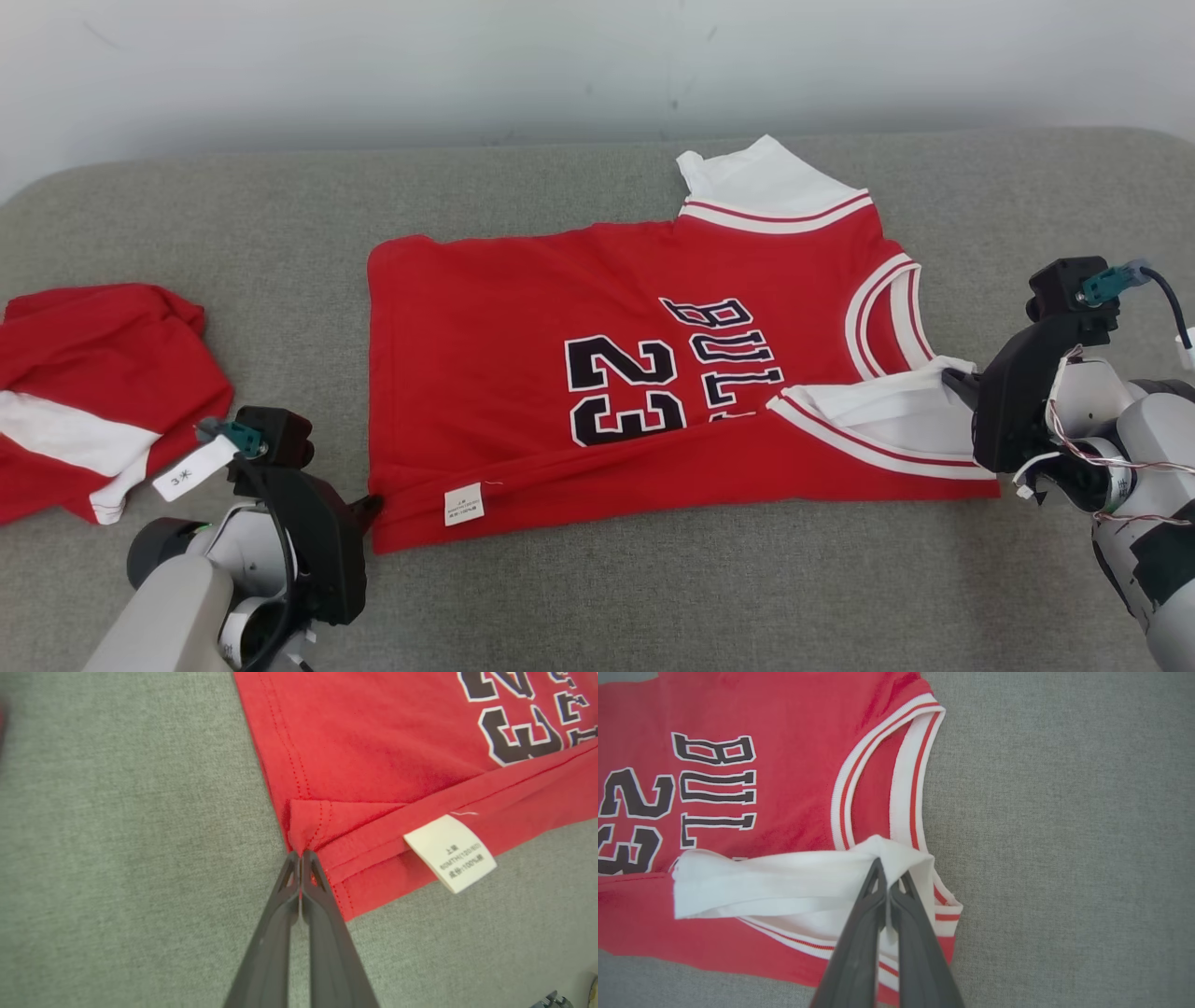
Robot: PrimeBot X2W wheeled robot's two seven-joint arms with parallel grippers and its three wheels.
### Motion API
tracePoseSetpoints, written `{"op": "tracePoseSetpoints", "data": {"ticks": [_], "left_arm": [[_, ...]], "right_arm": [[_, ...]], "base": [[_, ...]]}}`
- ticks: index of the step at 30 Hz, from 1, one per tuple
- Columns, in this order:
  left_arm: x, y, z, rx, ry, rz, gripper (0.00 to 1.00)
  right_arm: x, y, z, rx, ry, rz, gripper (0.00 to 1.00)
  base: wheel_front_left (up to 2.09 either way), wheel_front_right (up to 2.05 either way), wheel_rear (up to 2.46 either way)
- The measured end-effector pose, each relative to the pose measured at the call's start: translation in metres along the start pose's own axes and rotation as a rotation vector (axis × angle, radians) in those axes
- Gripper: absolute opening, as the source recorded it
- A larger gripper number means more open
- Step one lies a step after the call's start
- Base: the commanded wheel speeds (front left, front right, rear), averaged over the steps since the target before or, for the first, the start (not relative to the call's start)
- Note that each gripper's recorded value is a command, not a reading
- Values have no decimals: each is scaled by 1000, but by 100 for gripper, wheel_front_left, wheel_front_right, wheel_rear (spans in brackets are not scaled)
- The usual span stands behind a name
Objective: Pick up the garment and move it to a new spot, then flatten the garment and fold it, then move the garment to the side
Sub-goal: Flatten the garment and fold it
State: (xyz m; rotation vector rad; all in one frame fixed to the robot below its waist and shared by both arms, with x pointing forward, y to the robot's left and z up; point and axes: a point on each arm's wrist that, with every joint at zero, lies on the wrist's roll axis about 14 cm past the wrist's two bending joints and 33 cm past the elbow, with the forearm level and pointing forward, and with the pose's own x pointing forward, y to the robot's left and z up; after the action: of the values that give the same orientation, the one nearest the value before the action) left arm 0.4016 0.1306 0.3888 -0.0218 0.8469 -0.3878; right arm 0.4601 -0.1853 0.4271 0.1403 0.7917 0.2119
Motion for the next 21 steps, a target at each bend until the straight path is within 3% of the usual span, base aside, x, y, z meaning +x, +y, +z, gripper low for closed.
{"op": "tracePoseSetpoints", "data": {"ticks": [3,4,5,6,7,15,21], "left_arm": [[6,1,-2,3,17,-3,0],[7,0,-1,-3,15,-7,0],[8,0,-1,-11,17,-10,0],[9,0,0,-15,15,-11,55],[10,1,-1,-16,11,-9,100],[8,-1,3,-1,-46,-4,100],[-4,-5,13,35,-192,2,100]], "right_arm": [[7,-3,-4,3,16,-10,0],[8,-3,-5,3,16,-10,20],[10,-4,-7,6,19,-11,49],[11,-5,-9,9,19,-13,100],[12,-5,-9,14,12,-14,100],[7,-7,9,30,-100,-17,100],[-4,-10,15,35,-227,-19,100]], "base": [[0,0,0],[0,0,0],[0,0,0],[0,0,0],[0,0,0],[0,0,0],[0,0,0]]}}
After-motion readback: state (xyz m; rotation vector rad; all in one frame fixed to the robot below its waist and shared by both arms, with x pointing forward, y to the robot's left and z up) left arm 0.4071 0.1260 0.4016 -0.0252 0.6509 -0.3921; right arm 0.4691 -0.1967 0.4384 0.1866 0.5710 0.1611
